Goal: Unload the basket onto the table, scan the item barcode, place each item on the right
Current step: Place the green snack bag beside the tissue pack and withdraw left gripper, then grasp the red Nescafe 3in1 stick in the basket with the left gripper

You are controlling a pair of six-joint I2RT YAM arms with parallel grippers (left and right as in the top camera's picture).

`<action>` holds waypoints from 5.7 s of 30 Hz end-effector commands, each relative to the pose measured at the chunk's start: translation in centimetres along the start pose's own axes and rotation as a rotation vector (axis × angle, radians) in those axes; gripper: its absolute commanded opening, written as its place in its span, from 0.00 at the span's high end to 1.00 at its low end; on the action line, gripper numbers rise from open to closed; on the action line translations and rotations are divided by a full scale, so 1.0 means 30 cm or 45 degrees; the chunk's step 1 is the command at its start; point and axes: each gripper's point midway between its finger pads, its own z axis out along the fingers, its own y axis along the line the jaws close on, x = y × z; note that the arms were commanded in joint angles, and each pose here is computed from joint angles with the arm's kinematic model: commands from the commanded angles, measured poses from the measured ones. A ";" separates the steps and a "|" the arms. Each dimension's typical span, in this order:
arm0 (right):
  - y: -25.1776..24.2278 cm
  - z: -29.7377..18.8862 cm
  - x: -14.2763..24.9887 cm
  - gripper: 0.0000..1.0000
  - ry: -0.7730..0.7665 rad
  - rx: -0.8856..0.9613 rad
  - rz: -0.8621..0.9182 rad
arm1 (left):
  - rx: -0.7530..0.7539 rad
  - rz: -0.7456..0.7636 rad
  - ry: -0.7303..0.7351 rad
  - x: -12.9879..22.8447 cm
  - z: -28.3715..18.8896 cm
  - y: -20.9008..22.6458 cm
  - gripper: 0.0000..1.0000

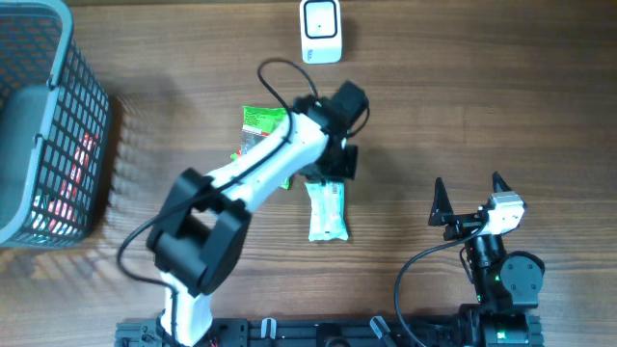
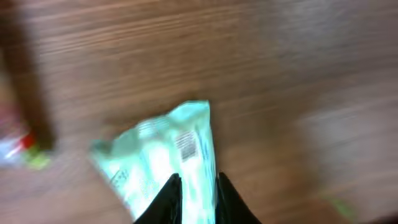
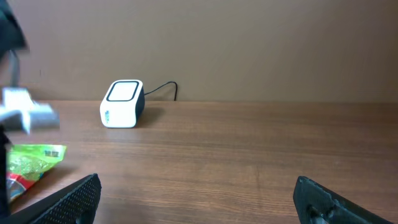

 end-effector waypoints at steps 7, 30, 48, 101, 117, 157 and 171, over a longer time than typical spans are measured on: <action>0.000 -0.001 -0.006 0.00 -0.011 0.004 0.008 | -0.207 -0.091 0.327 0.306 0.106 0.162 0.90; 0.000 -0.001 -0.006 0.00 -0.011 0.004 0.008 | -0.219 -0.197 -0.195 -0.185 -0.139 0.526 0.00; 0.000 -0.001 -0.006 0.00 -0.011 0.004 0.008 | -0.072 -0.235 0.118 0.088 0.123 0.530 0.60; 0.000 -0.001 -0.006 0.00 -0.011 0.004 0.008 | -0.091 -0.284 -0.670 -0.117 -0.621 0.471 0.71; 0.000 -0.001 -0.006 0.00 -0.011 0.004 0.008 | -0.699 -1.679 -0.603 0.444 -0.915 1.751 0.00; 0.000 -0.001 -0.006 0.00 -0.011 0.004 0.008 | -0.327 -1.277 -0.421 0.229 -0.243 1.847 0.41; 0.000 -0.001 -0.006 0.00 -0.011 0.004 0.008 | -0.522 -1.234 -1.189 0.117 -1.194 1.751 0.96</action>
